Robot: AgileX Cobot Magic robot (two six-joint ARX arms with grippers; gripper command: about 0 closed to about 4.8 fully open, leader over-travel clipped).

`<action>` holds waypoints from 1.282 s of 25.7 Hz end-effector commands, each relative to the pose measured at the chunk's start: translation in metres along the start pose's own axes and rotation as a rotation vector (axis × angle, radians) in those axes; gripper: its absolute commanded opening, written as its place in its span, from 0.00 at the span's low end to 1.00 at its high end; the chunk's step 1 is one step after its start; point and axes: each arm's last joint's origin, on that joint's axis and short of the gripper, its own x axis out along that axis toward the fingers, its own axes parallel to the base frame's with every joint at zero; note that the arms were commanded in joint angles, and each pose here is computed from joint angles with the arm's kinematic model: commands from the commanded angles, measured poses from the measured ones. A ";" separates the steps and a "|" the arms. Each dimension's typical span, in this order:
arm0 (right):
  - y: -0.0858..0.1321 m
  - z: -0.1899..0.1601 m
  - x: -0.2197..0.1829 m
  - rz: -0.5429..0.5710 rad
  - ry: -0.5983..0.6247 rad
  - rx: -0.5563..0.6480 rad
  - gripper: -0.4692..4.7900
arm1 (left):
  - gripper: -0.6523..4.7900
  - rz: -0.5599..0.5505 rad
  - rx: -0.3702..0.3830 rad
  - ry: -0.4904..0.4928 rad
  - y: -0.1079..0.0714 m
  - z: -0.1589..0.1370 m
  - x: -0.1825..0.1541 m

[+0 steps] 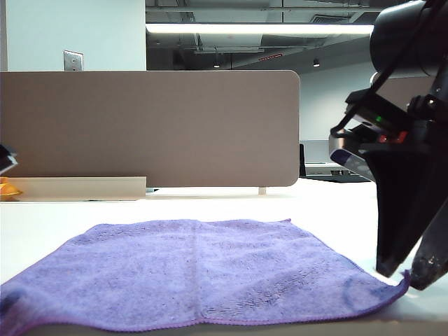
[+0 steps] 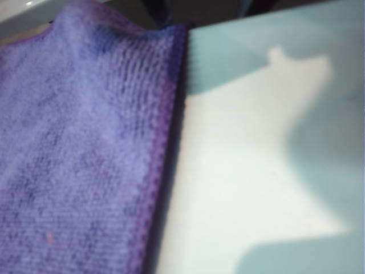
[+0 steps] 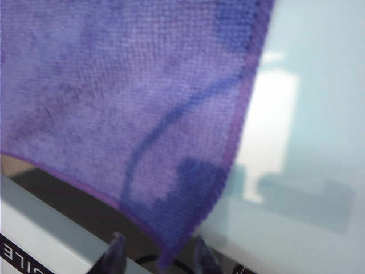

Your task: Fold the bottom of the cloth upward, then fold it vertically to form a square shape.

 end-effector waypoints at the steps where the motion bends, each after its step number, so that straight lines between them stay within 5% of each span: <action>1: 0.001 0.001 -0.001 0.014 -0.010 -0.002 0.39 | 0.36 -0.070 0.016 -0.018 -0.006 0.005 0.002; 20: 0.001 0.002 -0.001 0.017 -0.017 -0.004 0.29 | 0.34 -0.218 0.061 -0.003 -0.017 0.010 0.001; 33: 0.001 0.002 -0.001 0.025 -0.013 0.003 0.28 | 0.32 -0.198 0.056 -0.021 -0.016 0.010 0.001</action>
